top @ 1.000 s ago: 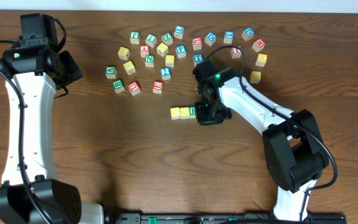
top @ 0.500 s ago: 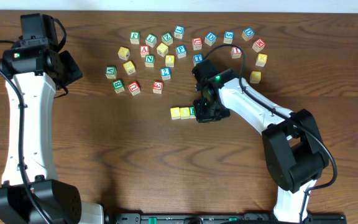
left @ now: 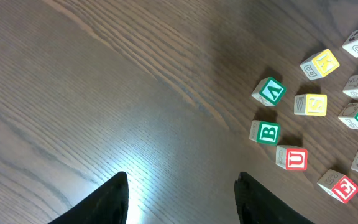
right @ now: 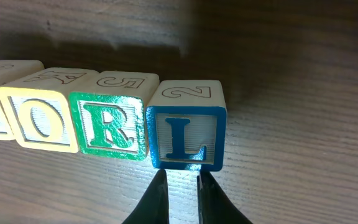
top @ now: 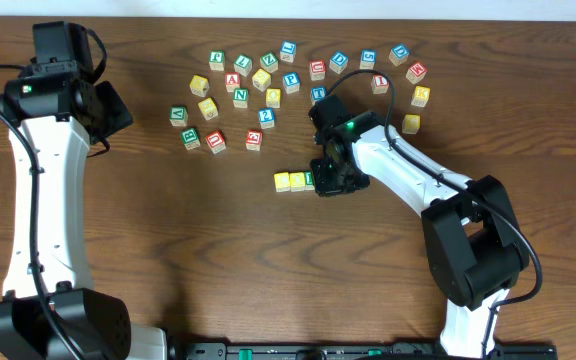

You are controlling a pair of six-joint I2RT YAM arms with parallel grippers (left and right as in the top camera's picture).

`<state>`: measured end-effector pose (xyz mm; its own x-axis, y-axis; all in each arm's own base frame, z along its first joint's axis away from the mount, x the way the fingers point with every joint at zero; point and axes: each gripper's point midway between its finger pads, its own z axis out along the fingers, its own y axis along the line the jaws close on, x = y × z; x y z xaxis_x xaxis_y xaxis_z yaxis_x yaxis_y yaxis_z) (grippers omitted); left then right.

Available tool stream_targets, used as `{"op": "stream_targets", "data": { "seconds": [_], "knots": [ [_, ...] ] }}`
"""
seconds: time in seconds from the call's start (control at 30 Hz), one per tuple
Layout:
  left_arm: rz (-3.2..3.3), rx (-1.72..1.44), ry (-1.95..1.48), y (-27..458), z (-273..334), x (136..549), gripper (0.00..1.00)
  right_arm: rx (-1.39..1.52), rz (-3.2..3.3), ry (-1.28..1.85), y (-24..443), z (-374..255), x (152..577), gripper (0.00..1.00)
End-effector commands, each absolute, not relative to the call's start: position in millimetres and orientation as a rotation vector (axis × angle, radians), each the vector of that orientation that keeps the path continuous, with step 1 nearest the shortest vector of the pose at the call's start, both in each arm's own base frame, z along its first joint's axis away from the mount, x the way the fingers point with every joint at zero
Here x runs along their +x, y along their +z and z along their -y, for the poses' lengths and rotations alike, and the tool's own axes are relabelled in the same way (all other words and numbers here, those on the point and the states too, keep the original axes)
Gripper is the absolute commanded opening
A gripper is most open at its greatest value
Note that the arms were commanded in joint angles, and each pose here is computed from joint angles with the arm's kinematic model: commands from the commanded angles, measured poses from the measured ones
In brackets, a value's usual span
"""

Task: Spell out CORL

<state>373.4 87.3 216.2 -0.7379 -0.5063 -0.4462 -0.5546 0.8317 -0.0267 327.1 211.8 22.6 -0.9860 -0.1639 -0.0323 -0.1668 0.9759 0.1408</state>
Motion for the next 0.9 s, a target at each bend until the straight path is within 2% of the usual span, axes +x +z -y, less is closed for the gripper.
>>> {"op": "stream_targets", "data": {
  "seconds": [0.0,0.13,0.23,0.47,0.87],
  "knots": [
    [-2.585,-0.774,0.17,213,-90,373,0.54,-0.232,-3.103,0.217,31,-210,329,0.13],
    [-2.585,-0.774,0.17,213,-90,373,0.54,-0.17,-3.066,0.278,68,-202,346,0.14],
    [-2.585,-0.774,0.17,213,-90,373,0.54,-0.126,-3.054,0.282,74,-192,352,0.15],
    [-2.586,-0.774,0.17,212,-90,373,0.54,0.046,-3.107,0.252,59,-162,353,0.17],
    [-2.589,-0.775,0.17,211,-90,373,0.54,0.049,-3.07,0.292,26,-176,350,0.16]
  ]
}}
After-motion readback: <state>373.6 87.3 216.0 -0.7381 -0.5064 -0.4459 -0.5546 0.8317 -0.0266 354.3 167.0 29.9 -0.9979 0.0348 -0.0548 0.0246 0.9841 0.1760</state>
